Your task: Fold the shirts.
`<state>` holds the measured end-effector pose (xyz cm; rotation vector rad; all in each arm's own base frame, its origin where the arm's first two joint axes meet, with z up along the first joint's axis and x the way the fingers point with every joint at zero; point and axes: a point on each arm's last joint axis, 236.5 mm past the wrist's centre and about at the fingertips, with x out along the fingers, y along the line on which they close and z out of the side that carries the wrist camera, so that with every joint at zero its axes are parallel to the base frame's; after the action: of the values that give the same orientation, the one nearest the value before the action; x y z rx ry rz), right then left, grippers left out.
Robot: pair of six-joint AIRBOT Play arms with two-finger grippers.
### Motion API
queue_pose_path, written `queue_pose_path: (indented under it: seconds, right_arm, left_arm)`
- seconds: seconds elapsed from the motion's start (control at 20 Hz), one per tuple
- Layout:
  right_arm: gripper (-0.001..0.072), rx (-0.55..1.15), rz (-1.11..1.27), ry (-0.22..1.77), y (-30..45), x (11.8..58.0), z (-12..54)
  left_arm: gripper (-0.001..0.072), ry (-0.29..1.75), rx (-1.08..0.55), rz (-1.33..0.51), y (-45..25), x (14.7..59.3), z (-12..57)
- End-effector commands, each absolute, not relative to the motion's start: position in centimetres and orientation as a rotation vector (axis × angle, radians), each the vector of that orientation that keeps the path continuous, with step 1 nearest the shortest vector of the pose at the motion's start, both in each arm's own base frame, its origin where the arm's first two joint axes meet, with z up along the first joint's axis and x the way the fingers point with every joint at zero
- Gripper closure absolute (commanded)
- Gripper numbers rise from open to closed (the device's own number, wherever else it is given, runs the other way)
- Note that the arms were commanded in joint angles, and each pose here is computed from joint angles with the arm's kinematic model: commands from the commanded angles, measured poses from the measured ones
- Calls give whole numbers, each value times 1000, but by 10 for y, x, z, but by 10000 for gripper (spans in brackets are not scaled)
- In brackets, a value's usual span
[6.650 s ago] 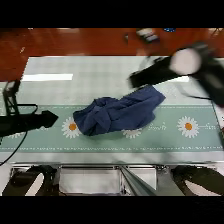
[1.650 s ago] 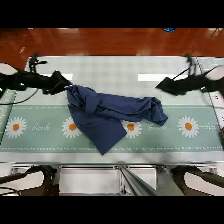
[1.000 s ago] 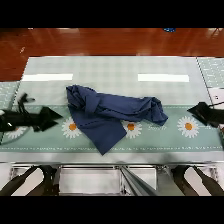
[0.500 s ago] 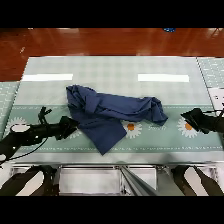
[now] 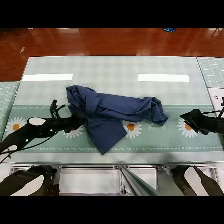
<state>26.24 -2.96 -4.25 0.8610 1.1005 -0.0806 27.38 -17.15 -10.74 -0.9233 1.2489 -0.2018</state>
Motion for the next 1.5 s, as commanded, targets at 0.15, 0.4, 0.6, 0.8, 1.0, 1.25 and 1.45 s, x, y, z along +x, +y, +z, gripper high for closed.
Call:
queue_pose_path:
  seconds: [0.15, 0.4, 0.6, 0.8, 1.0, 1.25, 1.45]
  right_arm:
    - [301, 929, -19, 1255, -7, 257, -78]
    - [301, 1051, 109, 1294, 33, 277, -100]
    - [301, 1030, 137, 1302, 46, 301, -107]
    - [584, 972, 203, 1307, 67, 324, -101]
    - [688, 862, 365, 1250, 78, 349, -46]
    - [688, 561, 382, 861, 45, 413, 146]
    - [688, 361, 395, 530, 44, 399, 314]
  left_arm:
    - [686, 1238, -904, -326, -191, 292, -82]
    - [686, 1262, -898, -352, -195, 285, -81]
    - [686, 1263, -898, -352, -195, 285, -81]
    - [686, 1261, -898, -352, -195, 286, -81]
    - [686, 1173, -944, -382, -177, 316, -46]
    - [686, 754, -881, -515, -121, 391, 130]
    - [686, 344, -685, -580, -87, 388, 322]
